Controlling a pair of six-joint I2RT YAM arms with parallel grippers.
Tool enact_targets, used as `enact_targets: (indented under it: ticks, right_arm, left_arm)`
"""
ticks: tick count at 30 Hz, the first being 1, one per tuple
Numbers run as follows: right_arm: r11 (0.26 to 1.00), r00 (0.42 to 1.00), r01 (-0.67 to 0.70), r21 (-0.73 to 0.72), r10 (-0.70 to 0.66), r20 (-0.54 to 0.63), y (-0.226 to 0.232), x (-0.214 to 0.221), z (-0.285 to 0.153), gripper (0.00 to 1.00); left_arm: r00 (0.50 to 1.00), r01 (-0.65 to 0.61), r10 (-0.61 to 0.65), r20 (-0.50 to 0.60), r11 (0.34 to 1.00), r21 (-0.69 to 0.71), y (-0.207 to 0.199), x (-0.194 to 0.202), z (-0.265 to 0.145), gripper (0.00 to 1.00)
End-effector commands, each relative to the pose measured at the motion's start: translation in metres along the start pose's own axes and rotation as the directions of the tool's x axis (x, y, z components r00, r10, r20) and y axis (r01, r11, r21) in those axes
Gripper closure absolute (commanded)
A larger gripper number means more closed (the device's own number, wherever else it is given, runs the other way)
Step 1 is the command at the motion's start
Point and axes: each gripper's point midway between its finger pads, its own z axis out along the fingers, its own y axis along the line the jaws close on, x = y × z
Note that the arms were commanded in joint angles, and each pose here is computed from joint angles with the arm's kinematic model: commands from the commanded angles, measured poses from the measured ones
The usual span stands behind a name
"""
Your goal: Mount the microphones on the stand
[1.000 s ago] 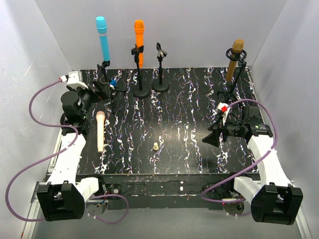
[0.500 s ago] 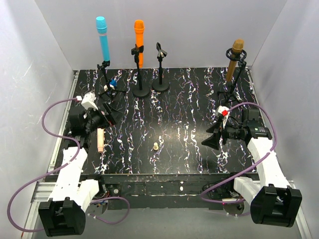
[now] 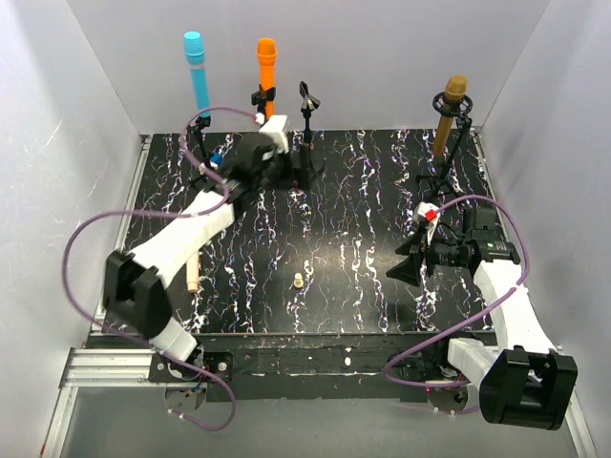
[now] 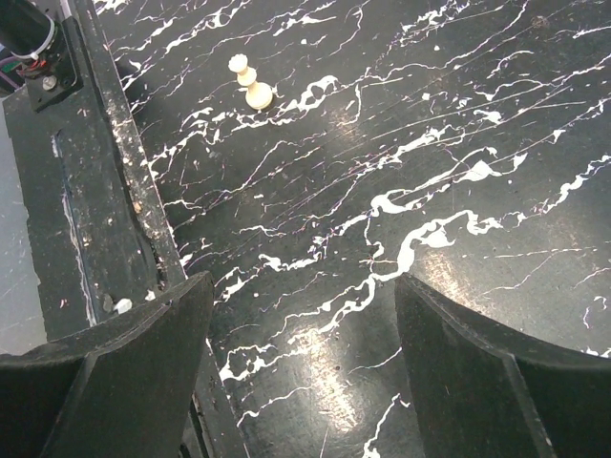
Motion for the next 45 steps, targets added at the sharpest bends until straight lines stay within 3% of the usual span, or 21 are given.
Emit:
enact_targets:
  ticks: [1,9,17,22,27,35,45]
  right_arm:
    - [0.998,0.997,0.063,0.002,-0.063,0.039,0.003,-0.014,-0.004,0.17]
    - [0.997,0.996,0.077,0.009,-0.077,0.05,0.006,-0.018,-0.006,0.17]
    - [0.995,0.994,0.093,0.024,-0.094,0.046,0.005,-0.02,-0.008,0.17]
    - [0.995,0.995,0.091,0.027,-0.092,0.044,0.005,-0.02,-0.008,0.17]
    - [0.995,0.995,0.093,0.026,-0.094,0.046,0.005,-0.02,-0.008,0.17]
    - [0.995,0.995,0.095,0.029,-0.096,0.041,0.004,-0.019,-0.008,0.17]
    - [0.995,0.995,0.092,0.031,-0.093,0.037,0.003,-0.019,-0.008,0.17]
  left_arm:
    - [0.975,-0.214,0.193,-0.109,0.948,-0.234,0.039,-0.011,0.05,0.02]
    - [0.939,-0.341,0.334,-0.081,0.877,-0.339,0.051,-0.067,0.111,0.14]
    - [0.942,-0.33,0.33,-0.061,0.88,-0.341,0.064,-0.071,0.15,0.22]
    - [0.956,-0.273,0.289,0.051,0.94,-0.205,0.06,-0.075,0.16,0.22]
    - [0.95,-0.266,0.288,0.117,0.948,-0.177,0.08,-0.07,0.169,0.23]
    - [0.876,-0.325,0.35,0.332,0.937,-0.13,0.083,-0.076,0.176,0.3]
    - [0.816,-0.353,0.35,0.46,0.932,-0.082,0.07,-0.097,0.19,0.33]
